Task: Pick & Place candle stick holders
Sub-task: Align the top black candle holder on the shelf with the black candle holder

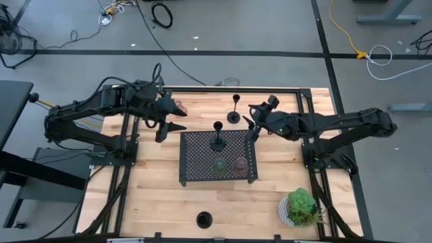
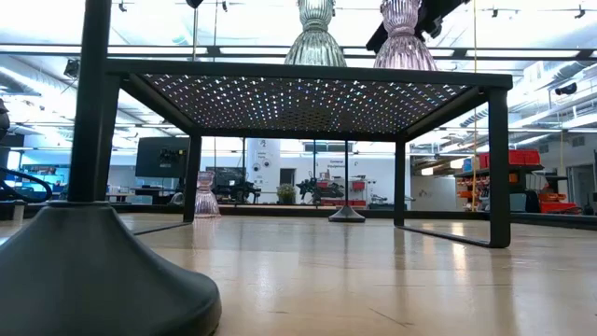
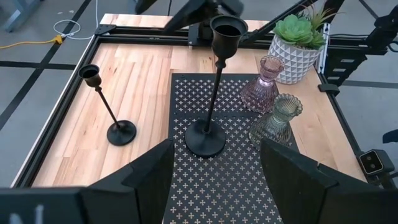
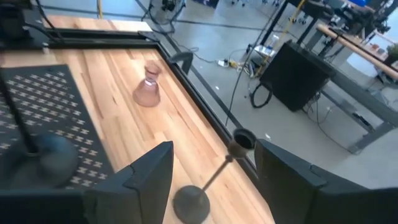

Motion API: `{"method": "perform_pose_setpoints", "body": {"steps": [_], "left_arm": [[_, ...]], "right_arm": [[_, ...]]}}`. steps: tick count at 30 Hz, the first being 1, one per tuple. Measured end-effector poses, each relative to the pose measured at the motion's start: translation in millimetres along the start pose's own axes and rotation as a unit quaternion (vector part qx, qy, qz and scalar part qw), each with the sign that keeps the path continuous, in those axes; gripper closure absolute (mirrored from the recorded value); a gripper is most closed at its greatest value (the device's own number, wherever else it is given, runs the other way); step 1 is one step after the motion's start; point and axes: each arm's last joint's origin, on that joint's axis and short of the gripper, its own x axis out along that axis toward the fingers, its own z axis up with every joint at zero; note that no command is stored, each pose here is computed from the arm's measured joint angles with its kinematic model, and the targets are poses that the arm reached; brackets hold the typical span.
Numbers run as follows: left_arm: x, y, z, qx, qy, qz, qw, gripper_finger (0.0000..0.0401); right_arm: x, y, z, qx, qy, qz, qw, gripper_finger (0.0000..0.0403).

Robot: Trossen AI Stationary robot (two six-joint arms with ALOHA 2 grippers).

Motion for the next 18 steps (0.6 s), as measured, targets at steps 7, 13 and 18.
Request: {"method": "perform_pose_setpoints", "body": {"steps": [7, 13, 18], "left_arm": [[0.0, 0.0, 0.0, 0.000, 0.000, 0.000, 1.000, 0.0160], [0.0, 0.0, 0.1, 0.000, 0.000, 0.000, 1.000, 0.0160], [0.1, 0.0, 0.1, 0.000, 0.000, 0.000, 1.000, 0.0160]], "right_arm": [[14.7, -19.0, -4.2, 0.012, 0.026, 0.011, 1.000, 0.0179], [27.3, -34.0, -9.3, 0.023, 0.033, 0.029, 0.999, 0.0179], [42.7, -46.4, -26.6, 0.040, 0.047, 0.039, 0.997, 0.0179]]}}
